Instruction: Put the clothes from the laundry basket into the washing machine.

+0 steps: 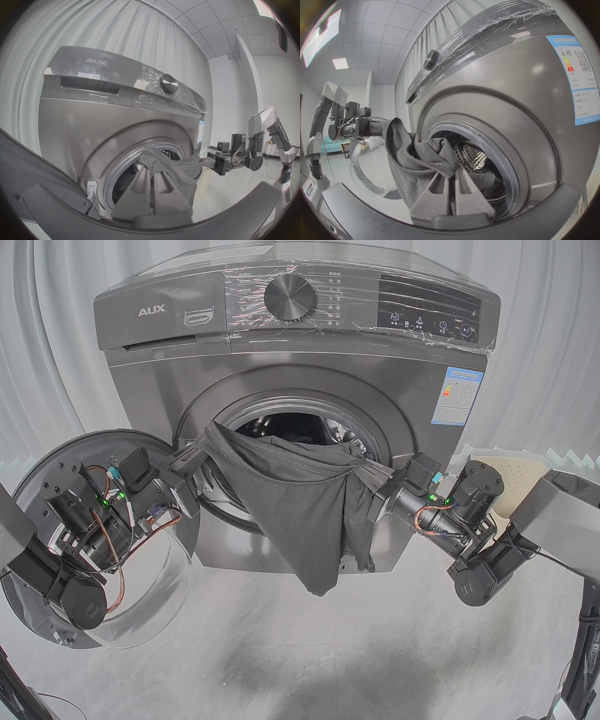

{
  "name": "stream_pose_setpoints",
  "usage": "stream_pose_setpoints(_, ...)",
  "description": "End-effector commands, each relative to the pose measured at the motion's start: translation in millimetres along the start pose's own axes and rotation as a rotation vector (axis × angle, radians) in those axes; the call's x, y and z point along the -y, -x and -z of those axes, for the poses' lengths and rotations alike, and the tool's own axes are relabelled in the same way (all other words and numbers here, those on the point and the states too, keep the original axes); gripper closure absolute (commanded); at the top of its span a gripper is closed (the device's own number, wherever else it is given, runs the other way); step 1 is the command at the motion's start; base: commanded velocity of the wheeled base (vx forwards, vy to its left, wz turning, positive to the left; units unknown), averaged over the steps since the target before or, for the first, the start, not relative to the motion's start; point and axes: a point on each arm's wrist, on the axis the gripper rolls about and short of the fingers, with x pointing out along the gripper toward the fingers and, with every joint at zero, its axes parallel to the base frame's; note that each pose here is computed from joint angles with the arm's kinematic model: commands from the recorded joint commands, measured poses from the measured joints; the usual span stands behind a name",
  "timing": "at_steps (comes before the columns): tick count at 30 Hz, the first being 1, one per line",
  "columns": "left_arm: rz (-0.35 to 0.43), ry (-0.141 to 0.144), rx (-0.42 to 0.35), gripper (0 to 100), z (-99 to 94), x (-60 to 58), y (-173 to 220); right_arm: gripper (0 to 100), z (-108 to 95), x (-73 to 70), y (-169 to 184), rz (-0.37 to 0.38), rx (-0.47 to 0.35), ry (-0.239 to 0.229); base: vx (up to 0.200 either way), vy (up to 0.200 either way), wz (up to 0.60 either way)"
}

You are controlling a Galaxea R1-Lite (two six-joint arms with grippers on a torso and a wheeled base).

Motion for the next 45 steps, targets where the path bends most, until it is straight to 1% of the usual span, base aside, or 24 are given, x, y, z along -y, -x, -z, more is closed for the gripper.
stream_pose_setpoints(1, -0.003, -0.002, 0.033, 100, -10.3, -0.5, 0, 100, -5, -8.1, 1, -0.012, -0.006, -0.002, 0.0, 0.0, 0.0)
stream_pose_setpoints(3, -0.004, 0.0, 0.039, 100, -12.1, -0.5, 1, 100, -5, -13.2, 0, -0.02, -0.006, -0.006, 0.0, 0.0, 0.0)
stream_pose_setpoints(4, -0.004, 0.0, 0.046, 100, -14.0, -0.6, 0, 100, -6, -18.9, -2, -0.032, -0.005, -0.009, 0.0, 0.0, 0.0)
stream_pose_setpoints(5, -0.006, -0.002, 0.051, 100, -15.2, -0.8, 0, 100, -7, -21.7, -3, -0.038, -0.001, -0.01, 0.0, 0.0, 0.0)
stream_pose_setpoints(7, -0.006, -0.006, 0.062, 100, -18.7, -0.8, 0, 100, -11, -24.6, -4, -0.033, 0.008, -0.01, 0.0, 0.0, 0.0)
stream_pose_setpoints(9, -0.006, -0.006, 0.074, 100, -22.9, -0.5, 1, 100, -17, -31.9, -7, -0.007, 0.006, -0.019, 0.0, 0.0, 0.0)
stream_pose_setpoints(11, -0.005, 0.001, 0.084, 100, -26.4, -0.3, 2, 100, -24, -37.2, -9, 0.011, 0.01, -0.028, 0.0, 0.0, 0.0)
stream_pose_setpoints(13, -0.005, 0.007, 0.09, 100, -28.5, -0.1, 2, 100, -30, -38.5, -11, 0.017, 0.021, -0.029, 0.0, 0.0, 0.0)
stream_pose_setpoints(14, -0.005, 0.007, 0.09, 100, -28.5, -0.1, 2, 100, -30, -38.9, -12, 0.017, 0.021, -0.029, 0.0, 0.0, 0.0)
stream_pose_setpoints(16, -0.005, 0.008, 0.089, 100, -28.2, 0.0, 2, 100, -39, -39.5, -17, 0.03, 0.036, -0.028, 0.0, 0.0, 0.0)
stream_pose_setpoints(17, -0.005, 0.008, 0.089, 100, -28.2, 0.0, 2, 100, -39, -39.5, -17, 0.03, 0.036, -0.028, 0.0, 0.0, 0.0)
stream_pose_setpoints(18, -0.006, 0.008, 0.089, 100, -28.0, -0.2, 2, 100, -42, -43.2, -20, 0.066, 0.03, -0.034, 0.0, 0.0, 0.0)
stream_pose_setpoints(19, -0.006, 0.007, 0.09, 100, -28.5, -0.1, 2, 100, -42, -46.7, -21, 0.079, 0.028, -0.039, 0.0, 0.0, 0.0)
stream_pose_setpoints(22, -0.005, 0.007, 0.09, 100, -28.5, -0.1, 2, 100, -39, -60.0, -22, 0.063, 0.015, -0.056, 0.0, 0.0, 0.0)
stream_pose_setpoints(23, -0.006, 0.007, 0.092, 100, -29.0, -0.1, 2, 100, -37, -61.2, -22, 0.06, 0.014, -0.057, 0.0, 0.0, 0.0)
stream_pose_setpoints(26, -0.006, 0.007, 0.092, 100, -29.0, -0.1, 2, 100, -33, -60.8, -23, 0.059, 0.003, -0.058, 0.0, 0.0, 0.0)
stream_pose_setpoints(30, -0.003, 0.004, 0.098, 100, -31.1, 0.6, 3, 100, -14, -57.3, -26, 0.069, -0.034, -0.059, 0.0, 0.0, 0.0)
stream_pose_setpoints(31, -0.003, 0.004, 0.098, 100, -31.1, 0.6, 3, 100, -14, -57.3, -26, 0.069, -0.034, -0.059, 0.0, 0.0, 0.0)
stream_pose_setpoints(32, -0.003, 0.006, 0.096, 100, -30.6, 0.5, 3, 100, -9, -56.8, -26, 0.07, -0.04, -0.06, 0.0, 0.0, 0.0)
stream_pose_setpoints(39, -0.001, 0.006, 0.095, 100, -30.1, 1.7, 2, 100, -1, -53.6, -26, 0.078, -0.059, -0.06, 0.0, 0.0, 0.0)
stream_pose_setpoints(40, 0.001, 0.007, 0.096, 100, -30.1, 2.2, 2, 0, -1, -53.5, -26, 0.078, -0.056, -0.061, 0.0, 0.0, 0.0)
stream_pose_setpoints(44, 0.004, 0.009, 0.093, 100, -29.4, 3.0, 2, 0, 3, -54.3, -27, 0.078, -0.064, -0.067, 0.0, 0.0, 0.0)
stream_pose_setpoints(45, 0.005, 0.009, 0.094, 100, -29.6, 3.4, 2, 0, 10, -53.3, -27, 0.082, -0.079, -0.068, 0.0, 0.0, 0.0)
